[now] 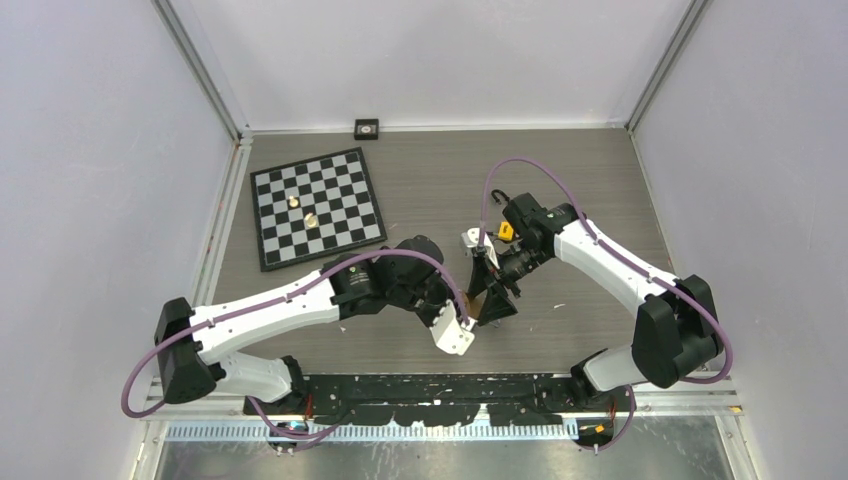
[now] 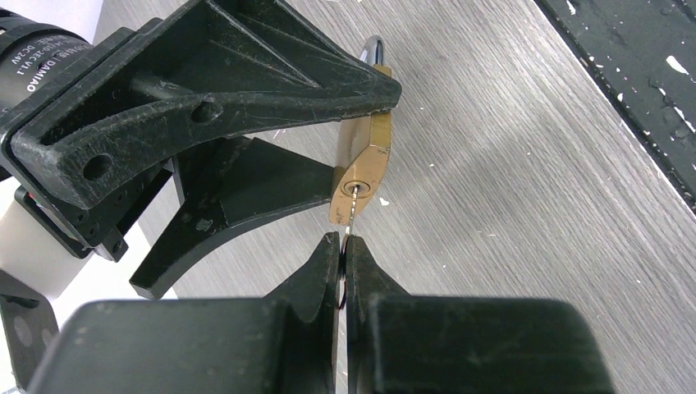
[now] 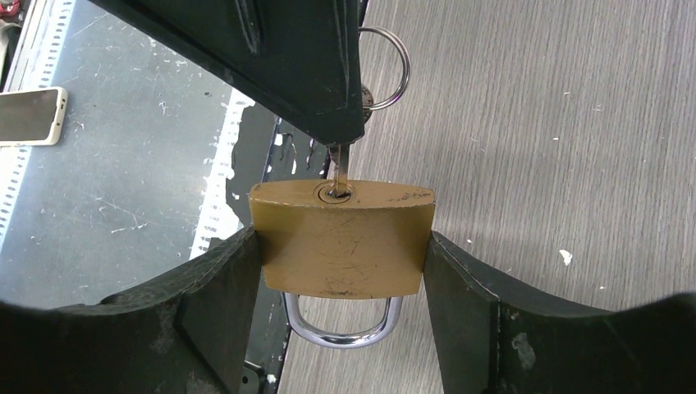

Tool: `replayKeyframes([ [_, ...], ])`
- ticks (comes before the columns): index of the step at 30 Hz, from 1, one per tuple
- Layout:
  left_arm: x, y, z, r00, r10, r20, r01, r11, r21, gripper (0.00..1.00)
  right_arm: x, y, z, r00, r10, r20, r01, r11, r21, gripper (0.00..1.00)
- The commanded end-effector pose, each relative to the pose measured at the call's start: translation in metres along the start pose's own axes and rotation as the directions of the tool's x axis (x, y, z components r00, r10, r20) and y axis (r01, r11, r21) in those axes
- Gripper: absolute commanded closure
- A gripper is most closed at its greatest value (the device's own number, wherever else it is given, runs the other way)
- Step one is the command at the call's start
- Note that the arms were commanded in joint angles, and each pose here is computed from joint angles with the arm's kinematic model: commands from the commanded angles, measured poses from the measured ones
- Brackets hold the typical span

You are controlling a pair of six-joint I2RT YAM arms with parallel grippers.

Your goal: Unlock with the key

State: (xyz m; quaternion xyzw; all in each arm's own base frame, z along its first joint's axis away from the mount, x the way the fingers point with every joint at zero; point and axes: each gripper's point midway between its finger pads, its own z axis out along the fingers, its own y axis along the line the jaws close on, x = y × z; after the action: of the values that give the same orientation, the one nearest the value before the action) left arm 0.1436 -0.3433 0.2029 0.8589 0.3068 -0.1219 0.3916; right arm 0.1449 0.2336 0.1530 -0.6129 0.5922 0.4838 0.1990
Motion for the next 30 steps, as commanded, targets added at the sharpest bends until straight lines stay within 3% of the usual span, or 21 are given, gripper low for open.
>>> replayKeyframes([
  [1, -0.014, 0.013, 0.003, 0.997, 0.057, 0.053, -0.054, 0.997, -0.050, 1.00, -0.032, 0.011, 0.001, 0.991, -0.040, 0.126, 0.047, 0.997, -0.060, 1.00],
  [16, 0.001, 0.005, 0.015, 0.989, 0.144, 0.031, -0.139, 0.982, -0.130, 1.00, -0.028, 0.012, 0.007, 0.988, -0.008, 0.153, 0.023, 0.995, -0.098, 0.99],
  [30, -0.002, -0.003, 0.021, 0.993, 0.095, 0.071, -0.086, 0.990, -0.116, 1.00, -0.028, 0.009, 0.006, 0.989, -0.011, 0.146, 0.022, 0.997, -0.076, 1.00],
])
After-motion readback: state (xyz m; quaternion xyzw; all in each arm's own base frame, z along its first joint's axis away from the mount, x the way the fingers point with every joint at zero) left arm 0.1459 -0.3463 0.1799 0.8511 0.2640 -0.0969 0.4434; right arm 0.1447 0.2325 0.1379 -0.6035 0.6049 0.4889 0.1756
